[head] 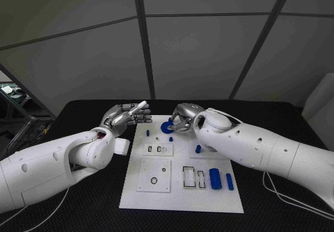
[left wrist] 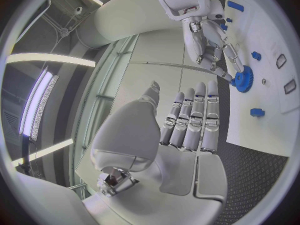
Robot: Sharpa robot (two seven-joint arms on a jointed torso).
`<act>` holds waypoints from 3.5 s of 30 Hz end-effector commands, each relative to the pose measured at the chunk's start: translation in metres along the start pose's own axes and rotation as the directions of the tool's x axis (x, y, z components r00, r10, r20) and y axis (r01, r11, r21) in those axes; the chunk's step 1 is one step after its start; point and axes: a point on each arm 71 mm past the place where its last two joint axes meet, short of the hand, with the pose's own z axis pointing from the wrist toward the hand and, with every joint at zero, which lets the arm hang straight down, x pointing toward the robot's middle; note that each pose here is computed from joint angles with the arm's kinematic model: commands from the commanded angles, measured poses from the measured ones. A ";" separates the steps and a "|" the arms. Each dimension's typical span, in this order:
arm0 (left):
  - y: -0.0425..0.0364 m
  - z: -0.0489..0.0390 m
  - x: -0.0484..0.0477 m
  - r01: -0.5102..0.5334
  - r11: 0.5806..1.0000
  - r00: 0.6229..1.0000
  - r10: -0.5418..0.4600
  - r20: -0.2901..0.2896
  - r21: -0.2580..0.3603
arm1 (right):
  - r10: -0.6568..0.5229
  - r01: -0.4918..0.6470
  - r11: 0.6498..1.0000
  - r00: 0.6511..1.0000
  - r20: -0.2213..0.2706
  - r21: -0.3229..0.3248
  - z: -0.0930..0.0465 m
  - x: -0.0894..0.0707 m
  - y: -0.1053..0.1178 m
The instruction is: Assemble the parts on the task board
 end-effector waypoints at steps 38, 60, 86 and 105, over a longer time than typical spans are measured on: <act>0.0017 0.0037 -0.0087 -0.006 1.000 1.000 0.006 0.011 0.001 | 0.323 -0.325 0.945 0.945 0.051 0.040 -0.084 -0.031 -0.169; 0.0026 0.0042 -0.0091 -0.006 1.000 1.000 0.006 0.012 0.000 | 0.310 -0.309 0.949 0.951 -0.006 0.064 -0.081 -0.015 -0.175; 0.0032 0.0048 -0.0094 -0.005 1.000 1.000 0.005 0.012 -0.001 | 0.302 -0.300 0.951 0.953 -0.016 0.080 -0.073 -0.008 -0.173; 0.0029 0.0045 -0.0101 -0.006 1.000 1.000 0.006 0.013 0.001 | 0.294 -0.292 0.951 0.956 -0.003 0.100 -0.070 -0.007 -0.174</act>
